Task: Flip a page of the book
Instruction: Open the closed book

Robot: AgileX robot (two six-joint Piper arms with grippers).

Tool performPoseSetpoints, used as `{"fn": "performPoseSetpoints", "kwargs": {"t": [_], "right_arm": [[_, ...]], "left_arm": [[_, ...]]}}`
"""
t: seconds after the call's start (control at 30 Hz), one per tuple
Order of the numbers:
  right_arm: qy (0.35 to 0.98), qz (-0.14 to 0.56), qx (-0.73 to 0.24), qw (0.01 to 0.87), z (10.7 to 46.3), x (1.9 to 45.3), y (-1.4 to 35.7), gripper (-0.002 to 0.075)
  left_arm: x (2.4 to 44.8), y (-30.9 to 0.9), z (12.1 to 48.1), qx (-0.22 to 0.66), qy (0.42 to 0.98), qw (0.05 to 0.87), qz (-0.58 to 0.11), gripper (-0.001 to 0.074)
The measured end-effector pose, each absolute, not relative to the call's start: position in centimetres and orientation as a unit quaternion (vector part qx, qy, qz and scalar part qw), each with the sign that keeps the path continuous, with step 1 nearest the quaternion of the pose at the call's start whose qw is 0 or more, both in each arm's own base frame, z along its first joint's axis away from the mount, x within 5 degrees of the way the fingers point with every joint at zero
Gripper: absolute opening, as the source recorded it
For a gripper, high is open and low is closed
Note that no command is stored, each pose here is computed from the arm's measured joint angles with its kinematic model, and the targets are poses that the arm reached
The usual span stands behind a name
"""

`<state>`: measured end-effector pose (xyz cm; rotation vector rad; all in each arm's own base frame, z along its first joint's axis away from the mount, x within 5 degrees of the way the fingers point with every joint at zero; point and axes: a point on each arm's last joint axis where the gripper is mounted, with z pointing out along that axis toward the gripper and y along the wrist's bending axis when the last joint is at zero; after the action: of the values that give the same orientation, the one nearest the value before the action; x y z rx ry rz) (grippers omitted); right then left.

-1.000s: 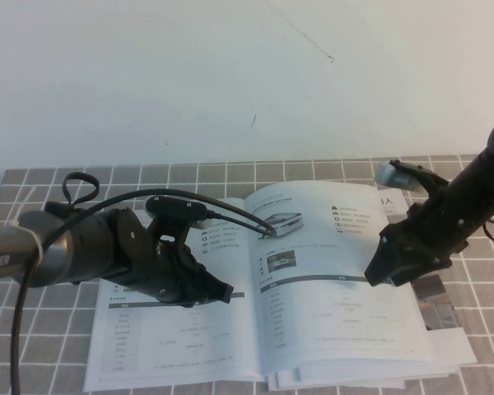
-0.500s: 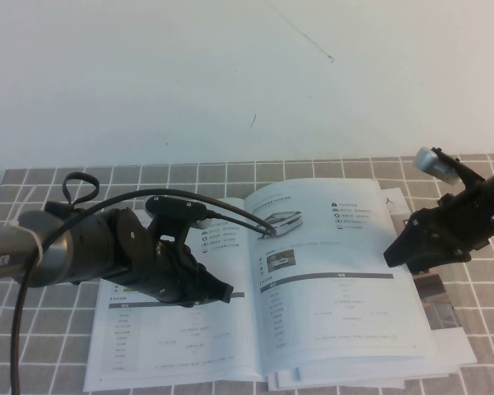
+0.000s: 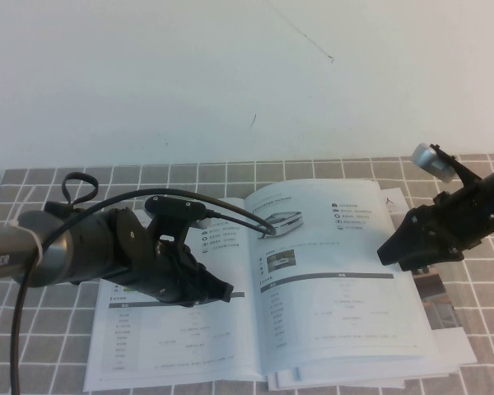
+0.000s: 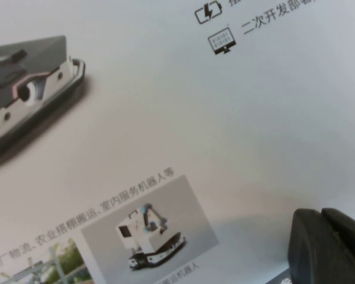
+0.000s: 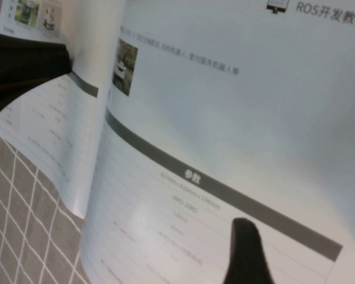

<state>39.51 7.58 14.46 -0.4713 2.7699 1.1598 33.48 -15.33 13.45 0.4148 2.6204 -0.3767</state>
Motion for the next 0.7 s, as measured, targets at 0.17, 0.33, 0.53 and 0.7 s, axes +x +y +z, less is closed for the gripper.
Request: {"fn": "performPoseSetpoints", "kwargs": {"t": [0.17, 0.33, 0.53, 0.7], "right_arm": [[0.914, 0.365, -0.17, 0.043, 14.23, 39.32, 7.33, 0.0429], [0.918, 0.355, -0.174, 0.036, 14.08, 39.22, 7.16, 0.0429], [0.918, 0.355, -0.173, 0.036, 14.08, 39.22, 7.16, 0.0429], [0.918, 0.355, -0.172, 0.035, 14.08, 39.22, 7.16, 0.0429]], "left_arm": [[33.48, -15.33, 13.45, 0.151, 0.952, 0.229, -0.137, -0.0004], [33.48, -15.33, 13.45, 0.151, 0.952, 0.229, -0.137, -0.0004], [33.48, -15.33, 13.45, 0.151, 0.952, 0.229, -0.137, -0.0004], [33.48, -15.33, 13.45, 0.151, 0.952, 0.229, -0.137, -0.0004]]}}
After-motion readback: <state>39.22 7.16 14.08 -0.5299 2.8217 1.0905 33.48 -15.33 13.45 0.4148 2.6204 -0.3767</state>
